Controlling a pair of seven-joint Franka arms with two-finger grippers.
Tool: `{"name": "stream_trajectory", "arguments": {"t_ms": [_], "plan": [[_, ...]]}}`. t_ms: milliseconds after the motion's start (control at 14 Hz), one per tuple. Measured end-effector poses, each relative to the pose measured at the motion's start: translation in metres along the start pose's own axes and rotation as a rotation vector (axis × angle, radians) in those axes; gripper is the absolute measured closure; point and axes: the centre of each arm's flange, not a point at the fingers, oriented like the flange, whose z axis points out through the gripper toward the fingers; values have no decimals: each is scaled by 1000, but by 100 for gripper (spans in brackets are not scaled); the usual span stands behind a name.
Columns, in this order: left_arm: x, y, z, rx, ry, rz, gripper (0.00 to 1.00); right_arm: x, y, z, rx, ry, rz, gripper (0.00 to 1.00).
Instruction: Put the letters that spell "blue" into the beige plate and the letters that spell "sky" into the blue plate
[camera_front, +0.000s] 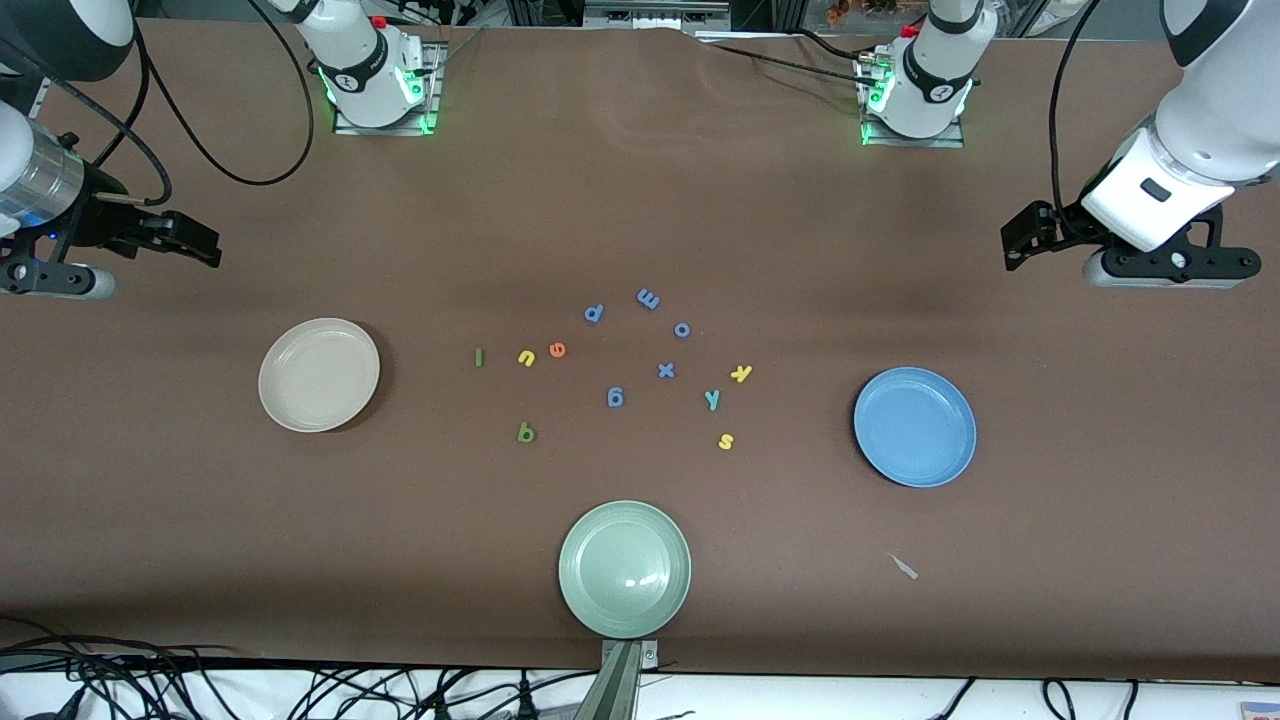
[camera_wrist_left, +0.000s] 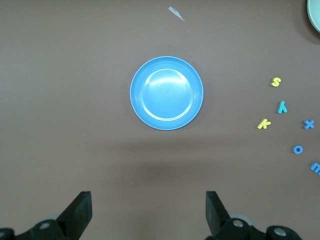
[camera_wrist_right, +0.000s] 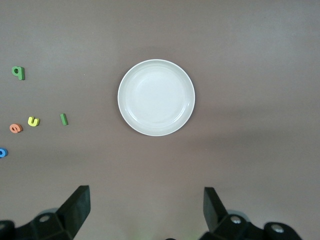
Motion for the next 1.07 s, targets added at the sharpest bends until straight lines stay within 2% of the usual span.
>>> {"name": "stream_trajectory", "arguments": {"t_ms": [1074], "plan": [[0, 4, 0, 0, 0, 7, 0, 0, 0, 0, 0, 0, 0, 0]]}}
